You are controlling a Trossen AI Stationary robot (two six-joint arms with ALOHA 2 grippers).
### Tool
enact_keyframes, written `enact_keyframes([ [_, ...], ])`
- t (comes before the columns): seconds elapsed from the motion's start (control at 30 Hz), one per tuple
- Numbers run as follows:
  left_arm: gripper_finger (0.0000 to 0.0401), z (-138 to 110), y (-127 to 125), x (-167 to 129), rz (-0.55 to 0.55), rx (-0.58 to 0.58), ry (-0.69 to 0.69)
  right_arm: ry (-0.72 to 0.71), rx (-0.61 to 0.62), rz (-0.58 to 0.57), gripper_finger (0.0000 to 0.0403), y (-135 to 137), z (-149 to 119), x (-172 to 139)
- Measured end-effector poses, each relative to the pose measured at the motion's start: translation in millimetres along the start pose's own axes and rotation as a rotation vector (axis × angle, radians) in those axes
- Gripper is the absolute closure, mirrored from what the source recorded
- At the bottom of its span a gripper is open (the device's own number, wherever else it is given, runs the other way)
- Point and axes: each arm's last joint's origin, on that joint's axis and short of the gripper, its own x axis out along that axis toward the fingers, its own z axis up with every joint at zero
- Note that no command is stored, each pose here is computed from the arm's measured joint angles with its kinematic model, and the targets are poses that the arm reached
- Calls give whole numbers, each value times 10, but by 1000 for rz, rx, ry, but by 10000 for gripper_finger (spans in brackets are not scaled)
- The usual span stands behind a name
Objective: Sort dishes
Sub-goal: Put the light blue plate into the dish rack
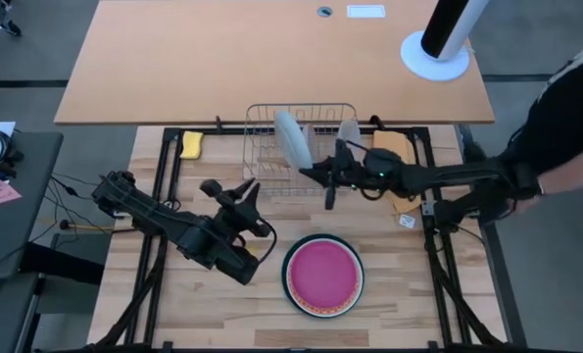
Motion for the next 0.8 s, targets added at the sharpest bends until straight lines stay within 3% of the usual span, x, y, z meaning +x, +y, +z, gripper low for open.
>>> enact_keyframes([
  [0.1, 333, -34, 39, 55, 18, 50, 13, -23, 43, -21, 395, -63, -82, 108],
  [0.33, 333, -198, 135, 247, 81, 80, 54, 22, 56, -200, 395, -164, -370, 273],
  [0.57, 333, -563, 351, 491, 171, 77, 122, -47, 65, -332, 395, -167, -341, 266],
  [0.8, 333, -905, 532, 648, 246, 68, 183, -50, 87, -359, 396, -223, -337, 268],
])
